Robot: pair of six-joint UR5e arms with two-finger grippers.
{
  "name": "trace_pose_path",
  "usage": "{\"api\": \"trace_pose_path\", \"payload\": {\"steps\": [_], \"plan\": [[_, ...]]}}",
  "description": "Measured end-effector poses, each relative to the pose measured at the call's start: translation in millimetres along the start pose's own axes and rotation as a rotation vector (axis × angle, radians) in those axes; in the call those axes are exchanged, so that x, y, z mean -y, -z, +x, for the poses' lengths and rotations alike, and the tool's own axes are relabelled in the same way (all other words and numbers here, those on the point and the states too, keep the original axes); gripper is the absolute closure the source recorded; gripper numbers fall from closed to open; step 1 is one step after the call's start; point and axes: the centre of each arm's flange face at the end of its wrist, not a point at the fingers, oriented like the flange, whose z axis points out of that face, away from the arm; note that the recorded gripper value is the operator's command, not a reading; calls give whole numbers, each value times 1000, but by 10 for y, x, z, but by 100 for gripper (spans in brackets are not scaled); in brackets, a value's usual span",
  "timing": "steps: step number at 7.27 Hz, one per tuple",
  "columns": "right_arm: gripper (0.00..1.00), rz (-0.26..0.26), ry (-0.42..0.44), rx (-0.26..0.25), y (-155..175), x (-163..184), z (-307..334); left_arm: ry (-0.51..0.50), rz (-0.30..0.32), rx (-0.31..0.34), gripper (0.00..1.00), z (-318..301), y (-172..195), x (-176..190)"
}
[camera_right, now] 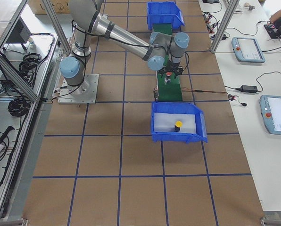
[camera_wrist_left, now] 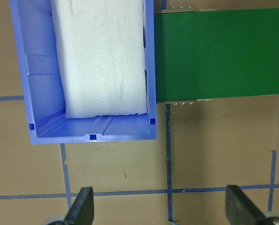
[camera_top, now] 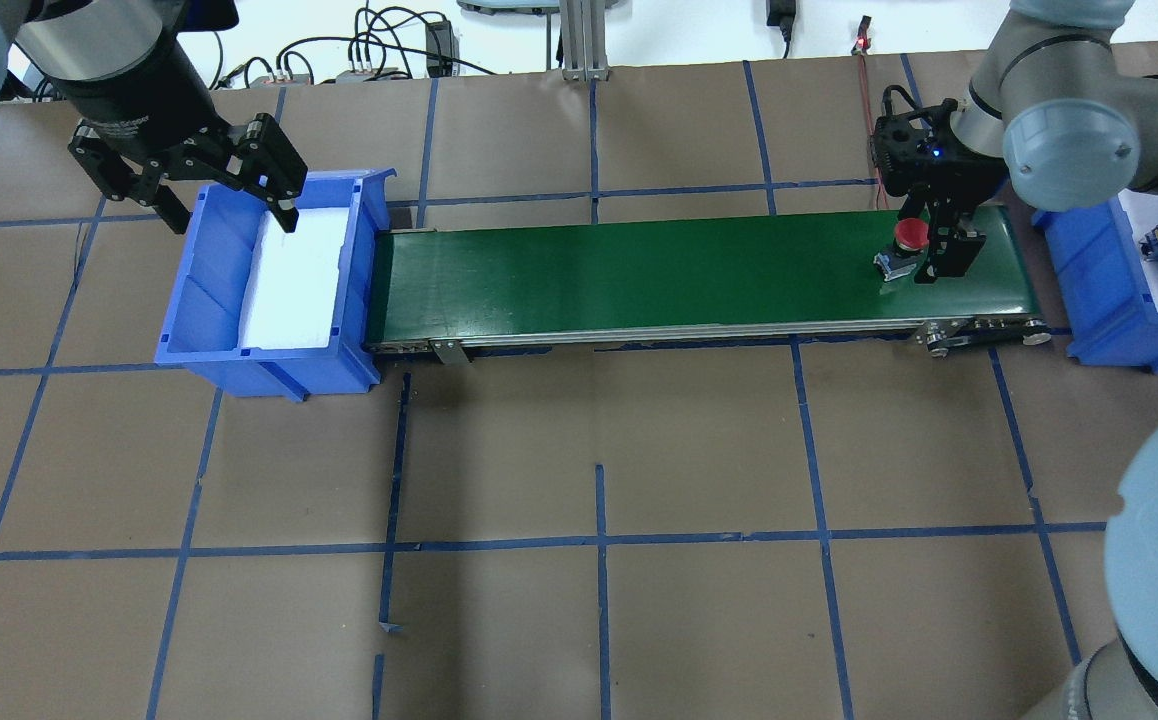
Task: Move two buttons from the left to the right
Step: 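Lower the right gripper and grasp the red button on the belt, then carry the red button into the blue bin beside the yellow button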
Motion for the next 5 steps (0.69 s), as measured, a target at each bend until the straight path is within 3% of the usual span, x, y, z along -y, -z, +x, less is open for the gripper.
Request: {"api": "trace_pose_path", "payload": {"steps": [1,2,5], "plan": [[79,0,-4,-3,11,-17,4,0,0,0,0,-2,0,0],[91,0,-6,-5,22,-36,5,0,1,0,0,-2,2,0],[92,-3,-12,-22,111,-89,13,-1,1,0,0,-6,3,-1]]}}
